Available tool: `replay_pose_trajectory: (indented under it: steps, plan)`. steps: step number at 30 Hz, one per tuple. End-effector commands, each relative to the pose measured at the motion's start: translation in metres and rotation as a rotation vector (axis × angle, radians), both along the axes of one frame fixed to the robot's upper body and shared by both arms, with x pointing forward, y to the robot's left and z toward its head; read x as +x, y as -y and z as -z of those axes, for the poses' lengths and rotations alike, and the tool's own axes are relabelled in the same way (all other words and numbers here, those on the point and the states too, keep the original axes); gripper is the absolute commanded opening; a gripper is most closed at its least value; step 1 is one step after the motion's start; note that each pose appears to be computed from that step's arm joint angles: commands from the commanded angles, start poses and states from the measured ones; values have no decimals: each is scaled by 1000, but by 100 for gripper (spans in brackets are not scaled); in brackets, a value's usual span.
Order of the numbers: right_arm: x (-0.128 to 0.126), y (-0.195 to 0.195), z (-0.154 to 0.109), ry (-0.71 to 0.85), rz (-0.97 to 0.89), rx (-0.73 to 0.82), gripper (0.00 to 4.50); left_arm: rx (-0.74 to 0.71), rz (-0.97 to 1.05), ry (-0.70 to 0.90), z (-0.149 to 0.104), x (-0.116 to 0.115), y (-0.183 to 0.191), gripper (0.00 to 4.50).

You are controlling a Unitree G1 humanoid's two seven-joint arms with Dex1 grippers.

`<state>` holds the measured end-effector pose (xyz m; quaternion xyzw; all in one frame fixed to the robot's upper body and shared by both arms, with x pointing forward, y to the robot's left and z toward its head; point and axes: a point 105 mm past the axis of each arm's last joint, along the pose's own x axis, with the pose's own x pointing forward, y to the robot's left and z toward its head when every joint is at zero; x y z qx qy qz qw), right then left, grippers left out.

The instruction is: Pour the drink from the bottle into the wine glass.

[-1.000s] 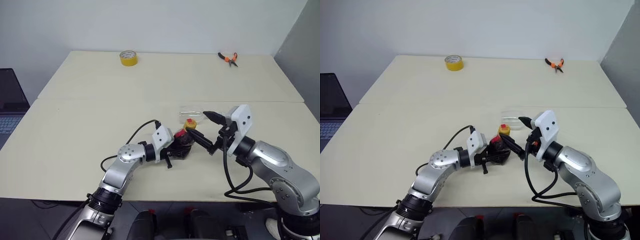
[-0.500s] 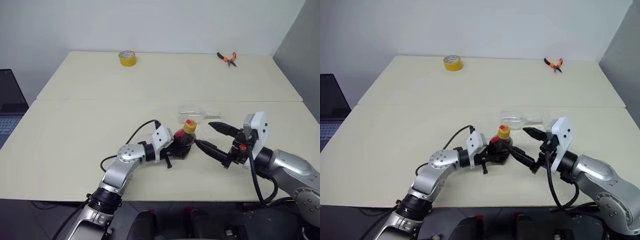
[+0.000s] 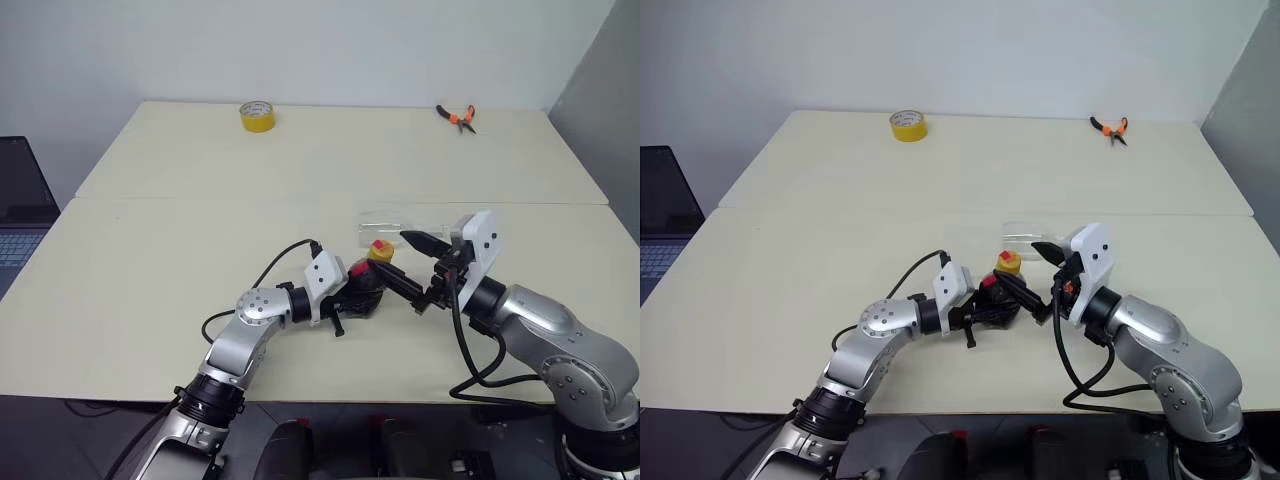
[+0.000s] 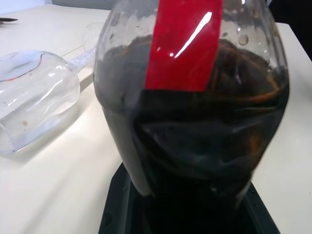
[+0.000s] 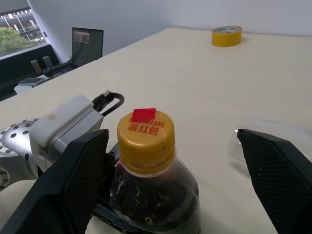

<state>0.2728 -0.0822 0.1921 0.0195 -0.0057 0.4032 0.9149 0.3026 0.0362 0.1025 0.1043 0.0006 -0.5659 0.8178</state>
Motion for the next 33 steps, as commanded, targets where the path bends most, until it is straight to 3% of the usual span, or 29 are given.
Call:
replay_pose_trajectory:
  steps: [1,3,10,11,22,33]
  plan:
    - [-1,-3,-10,52,-9,28,433,-20,24,57,-13,-1,4,65]
    - [-1,-3,-10,52,-14,29,388,-19,23,57,-13,-1,4,65]
    - [-3,-6,-8,54,-42,13,142,-19,18,57,-13,0,3,65]
    - [-4,-6,-8,55,-47,15,125,-19,18,57,-13,0,3,65]
    - [-17,-13,-21,-13,-153,263,125,-26,17,57,-13,0,3,65]
    - [-16,-10,-27,-40,-138,329,125,-44,24,62,-15,-2,4,65]
